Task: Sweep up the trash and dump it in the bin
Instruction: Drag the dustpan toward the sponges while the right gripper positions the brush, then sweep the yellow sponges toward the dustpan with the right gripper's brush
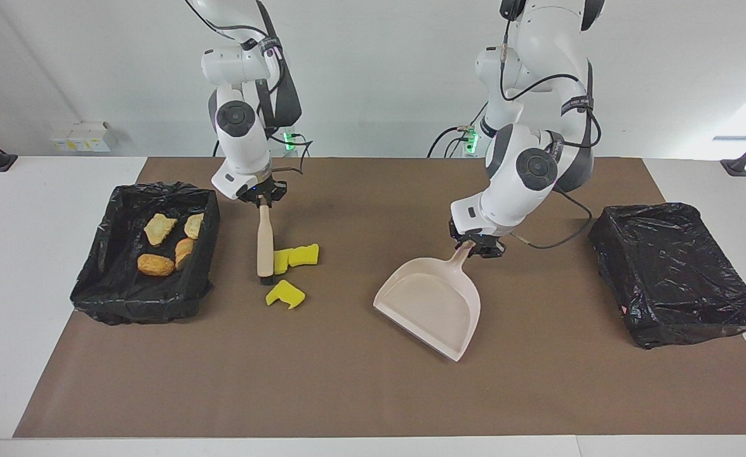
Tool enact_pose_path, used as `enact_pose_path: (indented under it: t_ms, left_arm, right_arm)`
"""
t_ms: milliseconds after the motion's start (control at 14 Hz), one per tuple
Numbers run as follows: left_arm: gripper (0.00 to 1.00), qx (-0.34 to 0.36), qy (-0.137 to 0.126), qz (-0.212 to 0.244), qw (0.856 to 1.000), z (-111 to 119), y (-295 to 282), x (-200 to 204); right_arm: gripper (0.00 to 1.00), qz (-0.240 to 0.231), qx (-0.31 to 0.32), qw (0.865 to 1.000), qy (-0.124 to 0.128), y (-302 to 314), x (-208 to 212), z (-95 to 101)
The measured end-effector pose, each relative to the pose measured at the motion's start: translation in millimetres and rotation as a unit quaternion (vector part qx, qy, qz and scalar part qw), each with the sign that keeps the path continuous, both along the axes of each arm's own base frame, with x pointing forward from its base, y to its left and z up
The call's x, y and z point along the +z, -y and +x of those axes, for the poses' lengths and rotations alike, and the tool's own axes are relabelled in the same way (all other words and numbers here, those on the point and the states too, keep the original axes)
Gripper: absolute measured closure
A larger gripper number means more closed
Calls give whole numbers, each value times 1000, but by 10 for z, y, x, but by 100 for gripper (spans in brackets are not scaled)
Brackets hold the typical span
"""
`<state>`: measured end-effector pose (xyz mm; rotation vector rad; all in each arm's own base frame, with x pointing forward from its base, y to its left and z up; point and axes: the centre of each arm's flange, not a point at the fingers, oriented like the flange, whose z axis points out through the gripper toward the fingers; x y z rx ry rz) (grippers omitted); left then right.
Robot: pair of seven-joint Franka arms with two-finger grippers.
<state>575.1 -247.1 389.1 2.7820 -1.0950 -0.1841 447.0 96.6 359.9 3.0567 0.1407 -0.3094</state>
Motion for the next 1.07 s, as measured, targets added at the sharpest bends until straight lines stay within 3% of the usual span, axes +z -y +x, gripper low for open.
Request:
enact_pose_path:
  t_ms: [286,573,787,1074]
  left_arm:
    - [69,-99,-3,5,995,-180,162,-38]
    - [69,-209,-10,-3,978,-586,463,-119]
    - [69,-246,-6,11,969,-878,642,-208]
    - [69,-253,-5,12,968,-946,632,-245]
  right_arm:
    - [74,0,-2,1000,-6,3,-5,-13]
    - [74,-3,-2,1000,-16,9,-1,-36]
    - [74,-3,-2,1000,-18,8,13,-35]
    - [74,0,-1,1000,-5,-6,57,11]
